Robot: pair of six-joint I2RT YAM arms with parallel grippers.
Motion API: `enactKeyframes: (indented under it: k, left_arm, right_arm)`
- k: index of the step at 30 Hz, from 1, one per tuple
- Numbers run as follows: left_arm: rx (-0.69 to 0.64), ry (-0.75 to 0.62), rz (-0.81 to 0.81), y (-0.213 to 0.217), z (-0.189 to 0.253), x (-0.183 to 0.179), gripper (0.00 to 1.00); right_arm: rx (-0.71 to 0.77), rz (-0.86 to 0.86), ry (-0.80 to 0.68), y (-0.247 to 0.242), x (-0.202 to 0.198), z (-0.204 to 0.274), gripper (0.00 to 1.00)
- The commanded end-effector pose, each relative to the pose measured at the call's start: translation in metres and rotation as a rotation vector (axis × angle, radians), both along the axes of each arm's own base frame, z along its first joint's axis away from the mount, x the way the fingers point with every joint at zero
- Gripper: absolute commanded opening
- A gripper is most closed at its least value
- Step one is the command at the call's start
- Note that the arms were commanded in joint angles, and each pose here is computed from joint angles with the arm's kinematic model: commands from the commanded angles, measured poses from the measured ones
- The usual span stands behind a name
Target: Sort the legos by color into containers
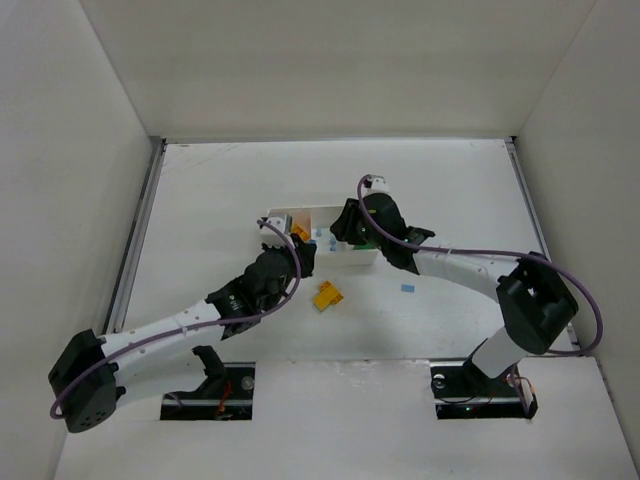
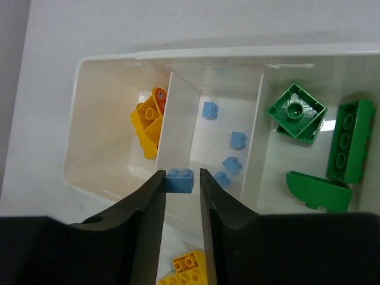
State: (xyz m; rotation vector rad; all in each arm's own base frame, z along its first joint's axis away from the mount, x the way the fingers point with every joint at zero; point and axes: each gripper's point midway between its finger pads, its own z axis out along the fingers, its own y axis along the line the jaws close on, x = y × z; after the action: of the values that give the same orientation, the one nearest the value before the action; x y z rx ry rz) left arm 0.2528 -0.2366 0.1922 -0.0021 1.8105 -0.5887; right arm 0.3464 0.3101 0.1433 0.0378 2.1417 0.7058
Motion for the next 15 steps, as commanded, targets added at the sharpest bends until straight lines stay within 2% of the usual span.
enactKeyframes:
  k: [1, 3, 8, 15]
  left_arm:
    - [-0.028, 0.016, -0.012, -0.004, 0.006, 0.008, 0.13]
    - [-0.022, 0.029, -0.017, -0.006, 0.004, 0.013, 0.13]
    - [-0.020, 0.046, -0.025, -0.016, 0.002, 0.029, 0.13]
    - [0.023, 0.115, -0.052, -0.036, -0.017, 0.053, 0.14]
  right_arm:
    - [0.071, 0.006, -0.078, 0.015, 0.010, 0.035, 0.42]
    - [0.073, -0.005, -0.083, 0.012, 0.010, 0.036, 0.46]
    - [0.083, -0.014, -0.097, 0.002, 0.002, 0.042, 0.46]
    - [0.039, -0.028, -0.152, -0.034, -0.027, 0.041, 0.30]
